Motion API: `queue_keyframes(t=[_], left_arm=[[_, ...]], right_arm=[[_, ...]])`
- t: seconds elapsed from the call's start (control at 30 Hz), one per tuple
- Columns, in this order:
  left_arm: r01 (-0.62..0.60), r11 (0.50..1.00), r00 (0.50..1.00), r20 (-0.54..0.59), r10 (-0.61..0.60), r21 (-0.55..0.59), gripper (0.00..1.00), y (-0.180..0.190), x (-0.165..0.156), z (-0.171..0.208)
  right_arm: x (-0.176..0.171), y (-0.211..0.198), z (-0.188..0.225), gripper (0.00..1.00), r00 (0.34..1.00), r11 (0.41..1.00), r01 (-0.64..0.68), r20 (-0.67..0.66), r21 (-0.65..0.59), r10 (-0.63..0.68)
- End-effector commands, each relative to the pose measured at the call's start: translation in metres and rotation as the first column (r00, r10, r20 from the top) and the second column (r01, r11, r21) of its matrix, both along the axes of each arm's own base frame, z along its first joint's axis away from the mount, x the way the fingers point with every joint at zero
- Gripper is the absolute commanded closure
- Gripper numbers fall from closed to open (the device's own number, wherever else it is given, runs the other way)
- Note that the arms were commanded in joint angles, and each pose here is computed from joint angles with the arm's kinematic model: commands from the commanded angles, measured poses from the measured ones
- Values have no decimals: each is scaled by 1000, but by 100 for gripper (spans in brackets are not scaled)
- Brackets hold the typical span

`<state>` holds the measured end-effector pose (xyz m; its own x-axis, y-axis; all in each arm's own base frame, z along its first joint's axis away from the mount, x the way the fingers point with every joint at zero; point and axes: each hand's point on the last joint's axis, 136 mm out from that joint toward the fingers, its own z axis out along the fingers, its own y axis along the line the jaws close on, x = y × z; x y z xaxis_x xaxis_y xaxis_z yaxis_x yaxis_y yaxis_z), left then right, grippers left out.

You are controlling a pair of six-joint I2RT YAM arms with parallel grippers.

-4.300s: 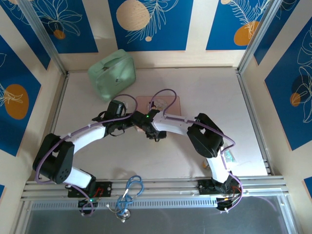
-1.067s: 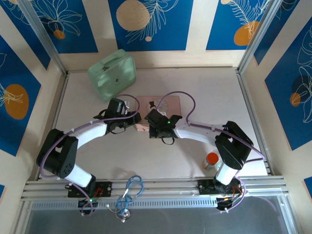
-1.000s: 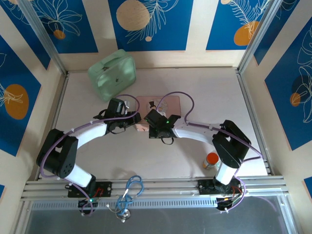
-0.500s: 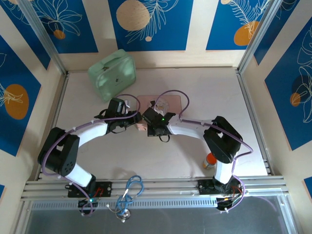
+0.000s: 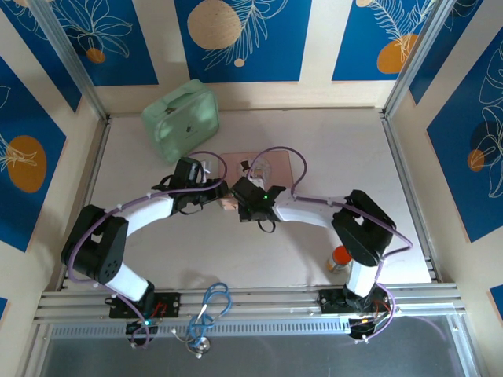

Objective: Unlock the padlock with the key

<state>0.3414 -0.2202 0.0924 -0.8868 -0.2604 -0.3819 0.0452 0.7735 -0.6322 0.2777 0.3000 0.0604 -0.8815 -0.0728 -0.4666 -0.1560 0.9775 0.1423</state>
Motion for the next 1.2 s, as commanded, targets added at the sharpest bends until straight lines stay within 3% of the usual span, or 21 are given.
queue_keyframes(t=[0.0,0.63,0.93,1.17], left_arm=[[32,998,997,-77,-29,45,54,5,-11,-12],[60,995,996,-68,-55,80,57,5,-8,-8],[74,994,995,-75,-67,86,59,5,-9,-10],[82,993,994,-79,-76,80,60,4,-10,-11]], right_arm=[[-3,2,23,86,997,998,-27,68,58,23],[6,2,-8,91,1000,1000,-25,-2,10,25],[36,-2,-2,91,999,998,1,50,-60,2],[21,3,12,90,998,999,-22,66,-40,25]])
